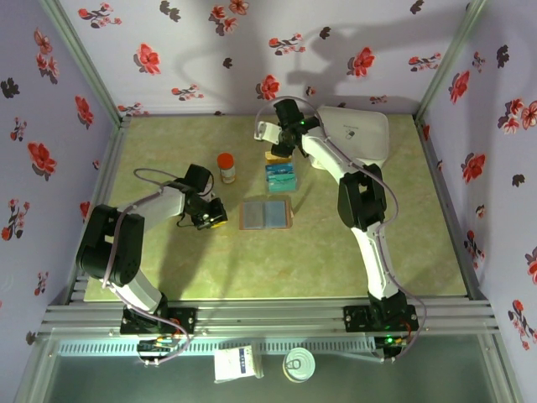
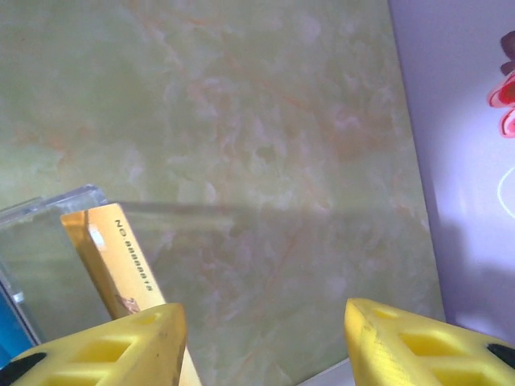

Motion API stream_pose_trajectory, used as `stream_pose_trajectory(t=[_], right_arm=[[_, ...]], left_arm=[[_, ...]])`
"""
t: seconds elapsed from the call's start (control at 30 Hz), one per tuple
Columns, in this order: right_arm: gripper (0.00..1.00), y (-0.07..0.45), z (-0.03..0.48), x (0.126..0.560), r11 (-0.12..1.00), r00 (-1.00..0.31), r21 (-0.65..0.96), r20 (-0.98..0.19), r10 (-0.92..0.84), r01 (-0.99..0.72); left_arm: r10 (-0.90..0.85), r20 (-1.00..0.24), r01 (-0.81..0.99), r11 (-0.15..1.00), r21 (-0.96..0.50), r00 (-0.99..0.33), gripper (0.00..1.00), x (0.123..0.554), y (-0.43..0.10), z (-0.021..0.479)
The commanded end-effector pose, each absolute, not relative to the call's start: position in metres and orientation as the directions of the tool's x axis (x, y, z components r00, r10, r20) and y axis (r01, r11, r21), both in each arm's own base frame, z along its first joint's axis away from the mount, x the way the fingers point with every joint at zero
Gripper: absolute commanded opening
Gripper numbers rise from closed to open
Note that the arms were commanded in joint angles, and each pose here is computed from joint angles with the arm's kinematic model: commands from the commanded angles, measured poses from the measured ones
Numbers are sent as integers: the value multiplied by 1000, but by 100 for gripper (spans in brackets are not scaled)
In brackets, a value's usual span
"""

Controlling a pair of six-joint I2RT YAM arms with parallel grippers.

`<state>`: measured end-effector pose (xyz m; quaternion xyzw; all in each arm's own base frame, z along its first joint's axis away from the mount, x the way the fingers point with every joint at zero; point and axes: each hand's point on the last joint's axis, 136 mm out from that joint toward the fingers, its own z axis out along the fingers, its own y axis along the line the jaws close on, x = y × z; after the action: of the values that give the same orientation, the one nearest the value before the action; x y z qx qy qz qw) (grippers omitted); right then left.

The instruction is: Take the credit cards out of the card holder

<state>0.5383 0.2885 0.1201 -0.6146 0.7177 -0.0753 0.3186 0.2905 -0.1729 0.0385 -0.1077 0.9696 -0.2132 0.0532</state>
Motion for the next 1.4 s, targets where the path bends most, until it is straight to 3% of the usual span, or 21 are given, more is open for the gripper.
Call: stream_pose_trajectory(t=[0.0, 0.43, 0.83, 1.0, 1.1, 1.37], right_arm=[[56, 287, 141, 554, 295, -59, -542, -410, -910, -786], [57, 289, 95, 544, 258, -77, -450, -382, -921, -855], [57, 286, 161, 539, 313, -70, -520, -434, -898, -795], [58, 285, 183, 519, 424, -151, -474, -511, -847, -772], [58, 286, 190, 503, 548, -259, -400, -581, -772, -735], [52, 294, 180, 436, 836, -595, -5, -699, -395, -548]], left_arm=[[-223, -55, -178, 884, -432, -973, 14, 293, -173, 44], [-224, -48, -182, 885, -429, -973, 14, 292, -172, 43], [-224, -60, -172, 872, -458, -973, 14, 297, -178, 48], [-218, -69, -156, 852, -500, -973, 13, 304, -187, 51], [-213, -71, -144, 837, -528, -975, 13, 309, -196, 52], [-181, -78, -106, 819, -564, -980, 8, 321, -222, 47]])
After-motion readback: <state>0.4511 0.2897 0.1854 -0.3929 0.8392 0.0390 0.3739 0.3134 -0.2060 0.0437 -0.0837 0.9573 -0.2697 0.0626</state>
